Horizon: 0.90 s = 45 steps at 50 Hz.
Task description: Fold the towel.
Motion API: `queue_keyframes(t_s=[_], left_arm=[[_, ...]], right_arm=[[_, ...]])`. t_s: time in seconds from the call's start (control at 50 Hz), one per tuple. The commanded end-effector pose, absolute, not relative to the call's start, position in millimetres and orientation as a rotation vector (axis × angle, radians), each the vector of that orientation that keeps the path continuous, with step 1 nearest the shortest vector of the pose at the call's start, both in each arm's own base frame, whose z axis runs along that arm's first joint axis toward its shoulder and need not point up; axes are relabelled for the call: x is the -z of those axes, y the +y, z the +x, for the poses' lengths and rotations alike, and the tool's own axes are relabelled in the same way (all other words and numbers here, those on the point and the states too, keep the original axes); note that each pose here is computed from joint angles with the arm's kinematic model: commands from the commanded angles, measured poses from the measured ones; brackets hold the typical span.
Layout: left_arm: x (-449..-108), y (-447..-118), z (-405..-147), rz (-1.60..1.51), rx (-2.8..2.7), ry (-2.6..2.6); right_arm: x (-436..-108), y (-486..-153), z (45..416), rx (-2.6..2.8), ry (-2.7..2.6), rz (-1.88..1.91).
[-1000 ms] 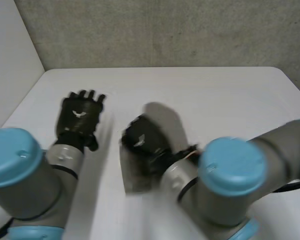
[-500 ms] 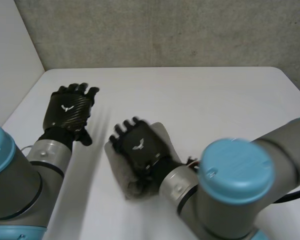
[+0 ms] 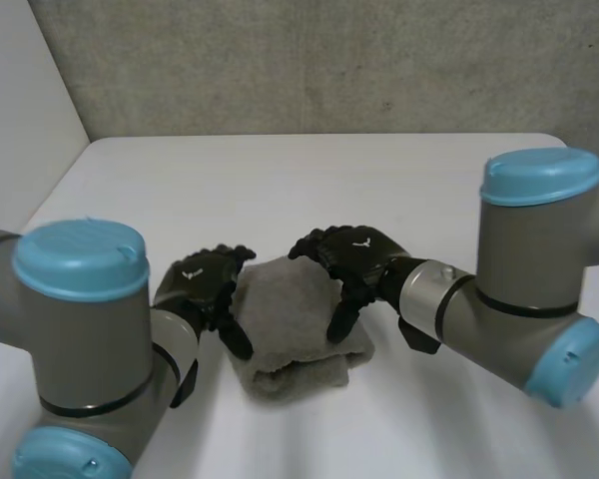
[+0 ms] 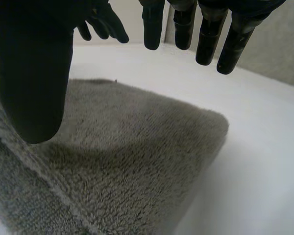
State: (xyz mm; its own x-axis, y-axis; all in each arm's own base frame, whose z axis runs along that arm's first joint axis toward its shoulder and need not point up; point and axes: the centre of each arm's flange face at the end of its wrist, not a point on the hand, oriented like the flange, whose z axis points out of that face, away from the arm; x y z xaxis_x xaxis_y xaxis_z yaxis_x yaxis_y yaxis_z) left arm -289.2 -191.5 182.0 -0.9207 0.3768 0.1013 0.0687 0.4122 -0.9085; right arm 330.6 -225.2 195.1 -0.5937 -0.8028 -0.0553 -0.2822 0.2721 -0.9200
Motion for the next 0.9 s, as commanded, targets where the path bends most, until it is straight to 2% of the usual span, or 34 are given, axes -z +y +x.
queue_keyframes(t_s=[0.02, 0.16, 0.26, 0.28, 0.3, 0.32, 0.36, 0.38, 0.4, 0.42, 0.44, 0.46, 0.48, 0.52, 0.54, 0.58, 0.62, 0.74, 0.9], left_arm=[[-140, -183, -298, -0.462, -1.471, -2.464], [-136, -184, -299, -0.468, -1.522, -2.469], [-160, -187, -302, -0.494, -1.621, -2.395], [-174, -188, -303, -0.5, -1.669, -2.352], [-189, -189, -303, -0.501, -1.718, -2.307], [-189, -189, -303, -0.501, -1.718, -2.306], [-221, -192, -306, -0.49, -1.813, -2.208], [-221, -192, -306, -0.49, -1.814, -2.208], [-238, -193, -306, -0.475, -1.86, -2.158], [-238, -193, -306, -0.475, -1.86, -2.158], [-255, -195, -305, -0.446, -1.903, -2.106], [-272, -196, -303, -0.415, -1.944, -2.056], [-272, -196, -303, -0.415, -1.945, -2.056], [-297, -205, -292, -0.347, -2.012, -2.018], [-297, -205, -292, -0.346, -2.013, -2.018], [-305, -213, -283, -0.317, -2.034, -2.025], [-323, -222, -264, -0.273, -2.065, -2.04], [-343, -225, -250, -0.34, -2.0, -2.02], [-360, -223, -242, -0.347, -2.024, -1.959]], right_arm=[[-160, -240, 346, 1.214, 2.072, -1.019], [-150, -244, 345, 1.266, 2.082, -1.155], [-157, -249, 337, 1.371, 2.117, -1.207], [-158, -249, 337, 1.372, 2.117, -1.207], [-166, -250, 336, 1.409, 2.102, -1.188], [-167, -250, 336, 1.41, 2.102, -1.188], [-192, -253, 336, 1.528, 2.036, -1.095], [-193, -253, 336, 1.529, 2.036, -1.094], [-208, -255, 334, 1.591, 1.999, -1.03], [-227, -258, 330, 1.663, 1.968, -0.953], [-227, -258, 330, 1.664, 1.967, -0.953], [-244, -263, 322, 1.735, 1.948, -0.873], [-245, -263, 322, 1.735, 1.948, -0.872], [-275, -276, 300, 1.871, 1.95, -0.715], [-275, -276, 300, 1.871, 1.951, -0.714], [-303, -279, 285, 1.992, 1.936, -0.632], [-315, -278, 278, 2.033, 1.93, -0.61], [-337, -277, 252, 2.118, 1.987, -0.603], [-348, -277, 239, 2.158, 1.991, -0.572]])
